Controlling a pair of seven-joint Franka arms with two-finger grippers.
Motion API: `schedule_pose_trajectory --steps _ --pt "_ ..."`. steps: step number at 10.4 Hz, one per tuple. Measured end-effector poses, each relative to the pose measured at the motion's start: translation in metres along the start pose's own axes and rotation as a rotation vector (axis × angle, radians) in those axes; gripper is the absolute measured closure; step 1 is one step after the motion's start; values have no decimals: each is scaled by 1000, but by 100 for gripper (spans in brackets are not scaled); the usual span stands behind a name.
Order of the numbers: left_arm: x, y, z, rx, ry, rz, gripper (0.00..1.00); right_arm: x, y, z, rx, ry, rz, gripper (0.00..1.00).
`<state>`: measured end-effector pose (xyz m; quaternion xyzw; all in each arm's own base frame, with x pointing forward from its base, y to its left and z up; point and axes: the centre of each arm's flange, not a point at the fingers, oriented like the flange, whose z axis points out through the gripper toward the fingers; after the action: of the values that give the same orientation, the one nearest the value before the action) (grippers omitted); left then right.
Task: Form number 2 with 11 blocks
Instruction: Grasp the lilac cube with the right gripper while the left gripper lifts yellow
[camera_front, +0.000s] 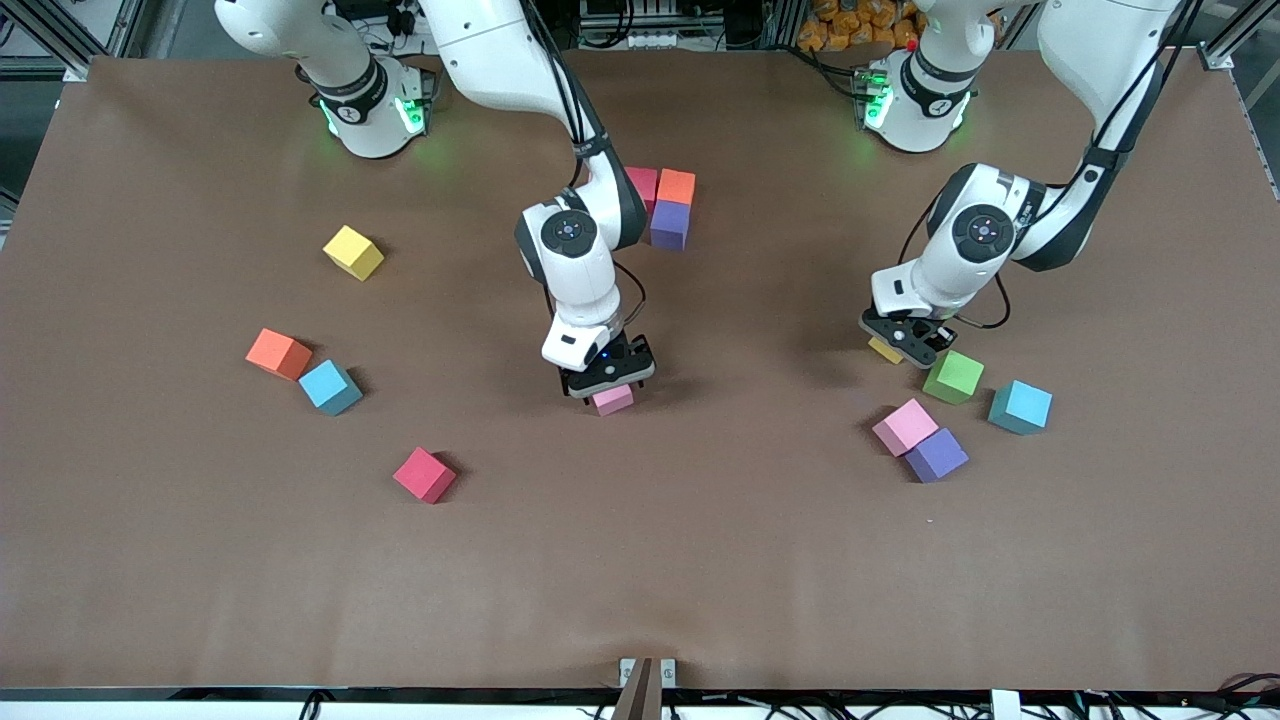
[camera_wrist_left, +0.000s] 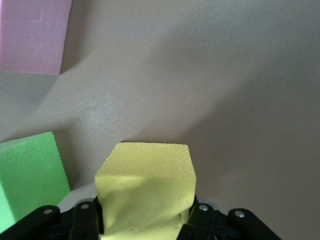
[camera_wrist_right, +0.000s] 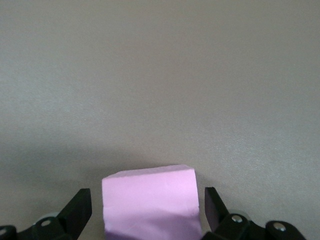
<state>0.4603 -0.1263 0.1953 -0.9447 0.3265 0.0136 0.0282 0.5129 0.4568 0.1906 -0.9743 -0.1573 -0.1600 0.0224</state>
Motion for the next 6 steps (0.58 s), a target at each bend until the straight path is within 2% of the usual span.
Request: schedule_pose_trajectory --steps 1,2,3,4,6 --pt "6 11 -2 2 5 -40 44 1 1 0 0 1 -21 11" --pt "14 25 -5 4 13 -75 44 4 4 -1 0 4 -38 30" --pt "21 39 -8 5 23 -105 44 7 7 -1 -1 7 -42 42" --pt "30 55 -13 3 36 -135 44 10 11 -1 -2 4 -43 42" --pt "45 85 -23 -5 61 -187 44 20 24 -5 -1 -52 -65 42"
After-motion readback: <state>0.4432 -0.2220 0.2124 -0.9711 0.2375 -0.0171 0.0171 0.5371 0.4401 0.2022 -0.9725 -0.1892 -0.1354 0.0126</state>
